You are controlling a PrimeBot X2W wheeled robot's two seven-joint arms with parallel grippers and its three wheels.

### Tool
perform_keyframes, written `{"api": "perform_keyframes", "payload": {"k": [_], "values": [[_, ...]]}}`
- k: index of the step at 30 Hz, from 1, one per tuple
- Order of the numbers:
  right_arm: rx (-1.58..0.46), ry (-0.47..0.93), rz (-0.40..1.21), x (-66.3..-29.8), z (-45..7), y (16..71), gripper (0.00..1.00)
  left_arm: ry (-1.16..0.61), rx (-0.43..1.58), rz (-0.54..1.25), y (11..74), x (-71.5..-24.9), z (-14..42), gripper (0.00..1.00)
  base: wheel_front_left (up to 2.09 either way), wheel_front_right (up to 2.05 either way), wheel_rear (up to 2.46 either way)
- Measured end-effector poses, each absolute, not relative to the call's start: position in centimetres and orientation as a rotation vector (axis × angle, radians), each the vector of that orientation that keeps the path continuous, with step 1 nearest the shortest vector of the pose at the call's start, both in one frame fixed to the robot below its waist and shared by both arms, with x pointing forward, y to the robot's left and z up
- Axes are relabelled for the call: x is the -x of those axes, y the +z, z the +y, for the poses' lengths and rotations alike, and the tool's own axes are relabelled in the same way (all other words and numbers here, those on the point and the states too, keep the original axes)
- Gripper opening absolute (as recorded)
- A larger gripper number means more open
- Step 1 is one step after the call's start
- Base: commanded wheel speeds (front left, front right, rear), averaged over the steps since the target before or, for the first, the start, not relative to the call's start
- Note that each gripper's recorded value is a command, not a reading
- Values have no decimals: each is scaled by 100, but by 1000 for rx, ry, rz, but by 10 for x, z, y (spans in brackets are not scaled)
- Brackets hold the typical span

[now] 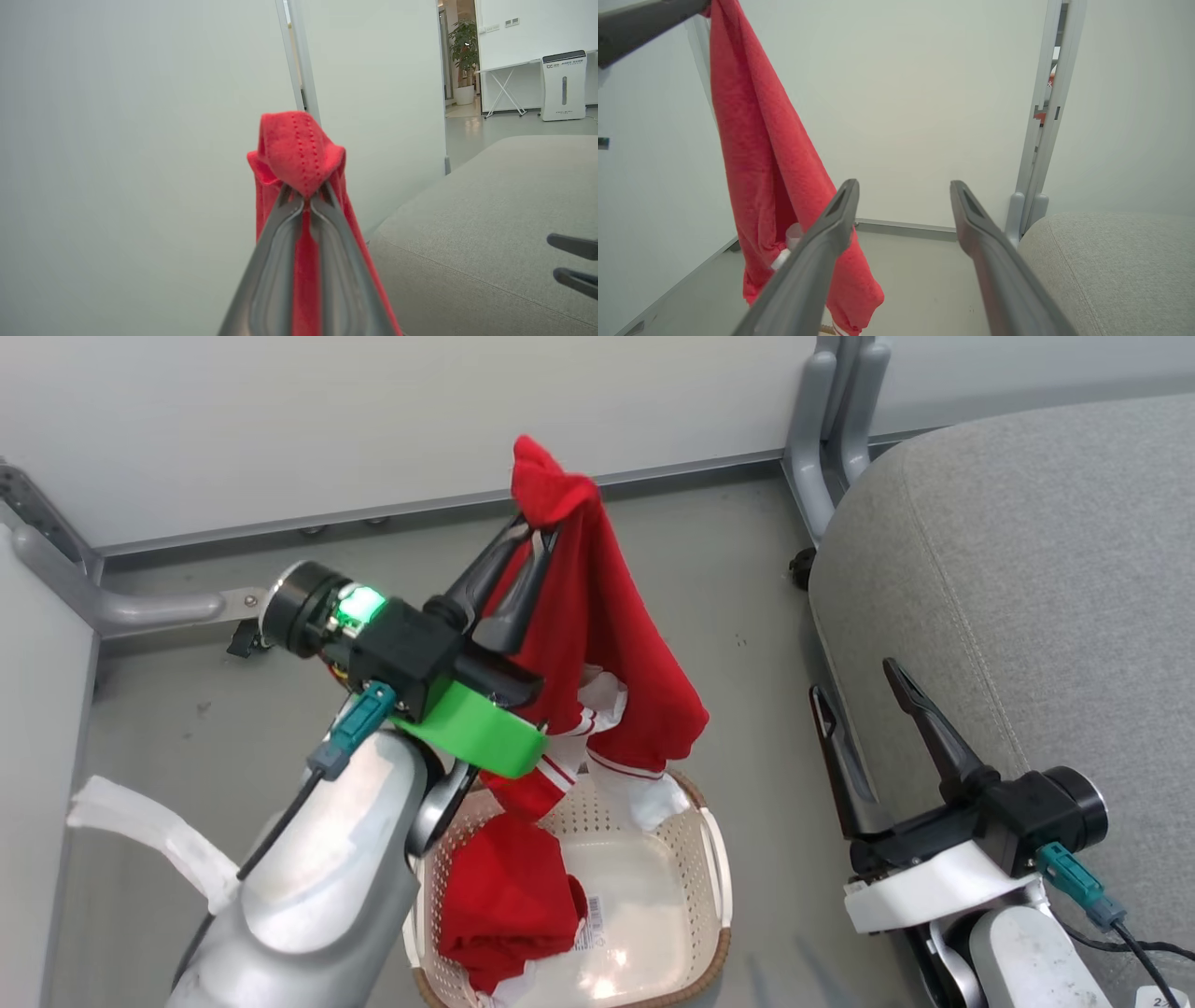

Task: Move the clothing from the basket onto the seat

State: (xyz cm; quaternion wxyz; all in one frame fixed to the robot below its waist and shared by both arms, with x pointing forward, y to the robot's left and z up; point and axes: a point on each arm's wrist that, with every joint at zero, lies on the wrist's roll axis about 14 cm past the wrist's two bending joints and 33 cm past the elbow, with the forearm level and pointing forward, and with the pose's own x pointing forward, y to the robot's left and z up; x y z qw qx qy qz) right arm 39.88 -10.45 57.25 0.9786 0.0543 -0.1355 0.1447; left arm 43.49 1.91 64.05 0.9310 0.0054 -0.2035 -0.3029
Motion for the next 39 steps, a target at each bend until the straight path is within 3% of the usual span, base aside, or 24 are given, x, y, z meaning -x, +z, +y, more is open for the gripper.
{"api": "perform_keyframes", "payload": {"k": [7,18,32,39], "values": [[-111,305,-293,-393,-100,580,100,-628,-35,-565,697,-434,17,0,0,0,0],[-126,322,-321,-387,-96,590,100,-654,-43,-601,710,-431,8,0,0,0,0],[-102,544,-502,-395,-28,652,100,-668,-25,-593,706,-428,2,0,0,0,0],[-47,606,-495,-416,-4,652,100,-675,-17,-587,703,-427,0,0,0,0,0]]}}
